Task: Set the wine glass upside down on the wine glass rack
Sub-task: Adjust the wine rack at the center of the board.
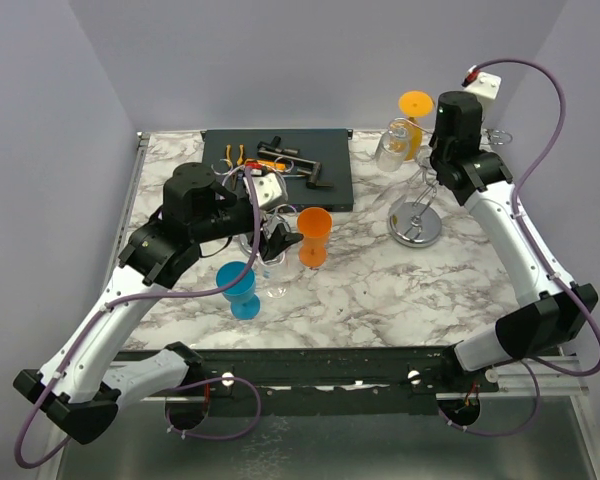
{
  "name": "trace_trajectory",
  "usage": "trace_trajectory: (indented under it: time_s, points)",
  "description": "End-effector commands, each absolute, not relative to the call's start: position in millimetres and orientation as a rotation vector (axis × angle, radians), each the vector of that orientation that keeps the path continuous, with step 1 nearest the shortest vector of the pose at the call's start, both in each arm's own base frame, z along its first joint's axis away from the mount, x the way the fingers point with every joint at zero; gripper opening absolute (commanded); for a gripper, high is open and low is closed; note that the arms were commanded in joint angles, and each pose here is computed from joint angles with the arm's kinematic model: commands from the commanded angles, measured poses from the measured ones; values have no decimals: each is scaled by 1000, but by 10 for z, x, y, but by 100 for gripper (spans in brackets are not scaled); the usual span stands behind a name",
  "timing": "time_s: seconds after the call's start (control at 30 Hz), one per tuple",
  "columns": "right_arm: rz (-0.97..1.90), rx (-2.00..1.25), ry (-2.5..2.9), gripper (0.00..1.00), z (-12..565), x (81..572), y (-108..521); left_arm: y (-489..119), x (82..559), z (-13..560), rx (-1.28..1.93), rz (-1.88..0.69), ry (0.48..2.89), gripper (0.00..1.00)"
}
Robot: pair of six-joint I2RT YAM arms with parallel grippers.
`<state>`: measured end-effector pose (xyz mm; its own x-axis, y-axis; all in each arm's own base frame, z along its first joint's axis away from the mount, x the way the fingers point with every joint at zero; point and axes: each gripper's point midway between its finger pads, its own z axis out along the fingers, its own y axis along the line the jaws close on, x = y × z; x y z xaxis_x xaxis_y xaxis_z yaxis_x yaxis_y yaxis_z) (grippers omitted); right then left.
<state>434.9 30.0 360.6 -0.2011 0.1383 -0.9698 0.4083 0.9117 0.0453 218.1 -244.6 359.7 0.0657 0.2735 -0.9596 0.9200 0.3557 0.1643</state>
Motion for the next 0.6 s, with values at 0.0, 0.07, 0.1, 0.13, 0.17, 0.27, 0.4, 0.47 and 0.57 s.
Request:
trace_trajectory:
  time_s: [0.0,0.07,0.1,0.13,0.17,0.27,0.4,0.47,0.57]
  points:
    - [-134,615,1434,0,4472,4361,264,-2383,2130,3604,1151,-673,1446,99]
    - [-164,623,1397,1,4555,4319,273,-2382,2126,3601,1152,-672,1444,99]
    - [-183,624,1386,1,4576,4304,289,-2384,2124,3600,1153,-674,1444,99]
    - [-193,625,1376,0,4591,4302,309,-2385,2126,3595,1154,-674,1444,99]
    - [-214,627,1368,1,4594,4294,330,-2382,2126,3596,1154,-674,1444,99]
    - [-244,668,1310,1,4620,4280,337,-2389,2113,3590,1156,-682,1444,99]
    - [-219,728,1273,1,4609,4315,340,-2383,2109,3599,1149,-683,1446,99]
    - [-186,724,1288,1,4594,4371,403,-2371,2115,3607,1145,-675,1445,99]
    - [-186,717,1317,1,4555,4390,427,-2359,2115,3608,1143,-666,1443,99]
